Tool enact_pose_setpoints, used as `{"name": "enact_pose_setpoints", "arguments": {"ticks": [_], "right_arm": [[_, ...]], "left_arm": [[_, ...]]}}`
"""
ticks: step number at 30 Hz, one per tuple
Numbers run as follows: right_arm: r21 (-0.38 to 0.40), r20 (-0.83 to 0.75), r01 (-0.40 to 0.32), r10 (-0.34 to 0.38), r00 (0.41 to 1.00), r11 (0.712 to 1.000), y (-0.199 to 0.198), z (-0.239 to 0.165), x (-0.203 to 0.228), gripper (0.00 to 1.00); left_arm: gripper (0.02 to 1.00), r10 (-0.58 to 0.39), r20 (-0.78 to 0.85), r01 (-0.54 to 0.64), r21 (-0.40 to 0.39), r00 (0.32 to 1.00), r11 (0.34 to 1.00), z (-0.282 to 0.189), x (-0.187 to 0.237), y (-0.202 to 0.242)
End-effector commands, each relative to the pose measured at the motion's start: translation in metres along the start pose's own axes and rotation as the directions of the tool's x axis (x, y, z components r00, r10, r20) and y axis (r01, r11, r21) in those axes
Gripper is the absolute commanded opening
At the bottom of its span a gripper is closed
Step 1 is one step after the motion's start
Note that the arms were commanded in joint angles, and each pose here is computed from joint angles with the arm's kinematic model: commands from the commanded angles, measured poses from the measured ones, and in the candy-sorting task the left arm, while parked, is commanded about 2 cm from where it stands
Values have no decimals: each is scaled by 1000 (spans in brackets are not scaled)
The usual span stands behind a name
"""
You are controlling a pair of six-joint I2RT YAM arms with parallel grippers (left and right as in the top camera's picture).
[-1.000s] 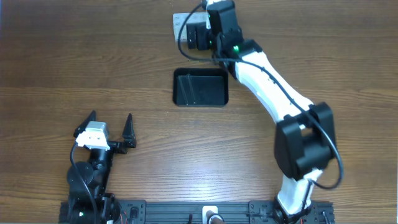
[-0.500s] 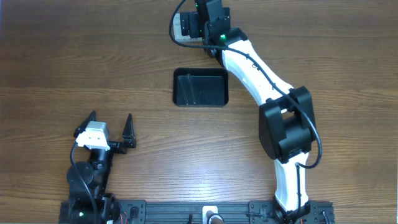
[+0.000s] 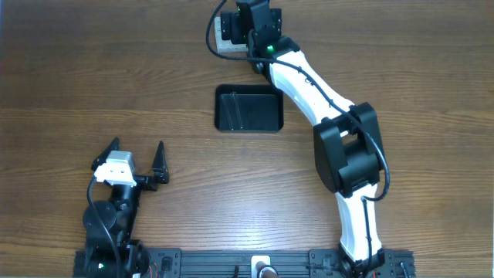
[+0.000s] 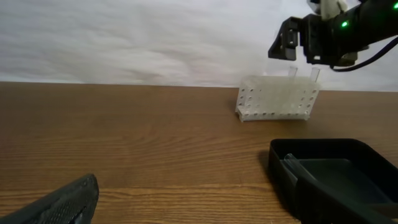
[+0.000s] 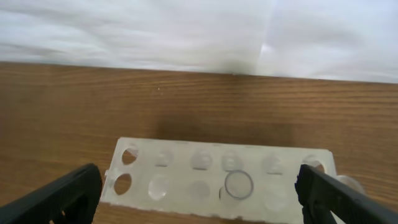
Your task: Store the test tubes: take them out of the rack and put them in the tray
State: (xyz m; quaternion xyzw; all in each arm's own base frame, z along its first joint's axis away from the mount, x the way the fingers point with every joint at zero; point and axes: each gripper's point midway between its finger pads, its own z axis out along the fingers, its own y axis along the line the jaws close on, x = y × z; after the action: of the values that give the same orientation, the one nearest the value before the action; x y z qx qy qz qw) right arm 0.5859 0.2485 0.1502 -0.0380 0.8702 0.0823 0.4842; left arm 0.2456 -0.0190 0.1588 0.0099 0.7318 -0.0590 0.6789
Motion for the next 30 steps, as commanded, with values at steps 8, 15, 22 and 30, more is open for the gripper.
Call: {"name": "enact_pose_setpoints", "arguments": {"ticks": [8,15,22,30], "right_arm": [[42,37,13,-15,999,999,2,21,8,991],[85,34,17,-19,999,996,-6,25,14,956],[86,31,20,-23,999,996,-6,26,15,809],[89,20,34,-36,999,995,-7,30,21,634]], "left_arm": [[996,7,-3,-7,2,1000,1000,0,2,0],[1000,7,-3,-7,2,1000,1000,0,2,0],[998,7,-3,-7,2,1000,1000,0,2,0],[1000,7,-3,-7,2,1000,1000,0,2,0]]}}
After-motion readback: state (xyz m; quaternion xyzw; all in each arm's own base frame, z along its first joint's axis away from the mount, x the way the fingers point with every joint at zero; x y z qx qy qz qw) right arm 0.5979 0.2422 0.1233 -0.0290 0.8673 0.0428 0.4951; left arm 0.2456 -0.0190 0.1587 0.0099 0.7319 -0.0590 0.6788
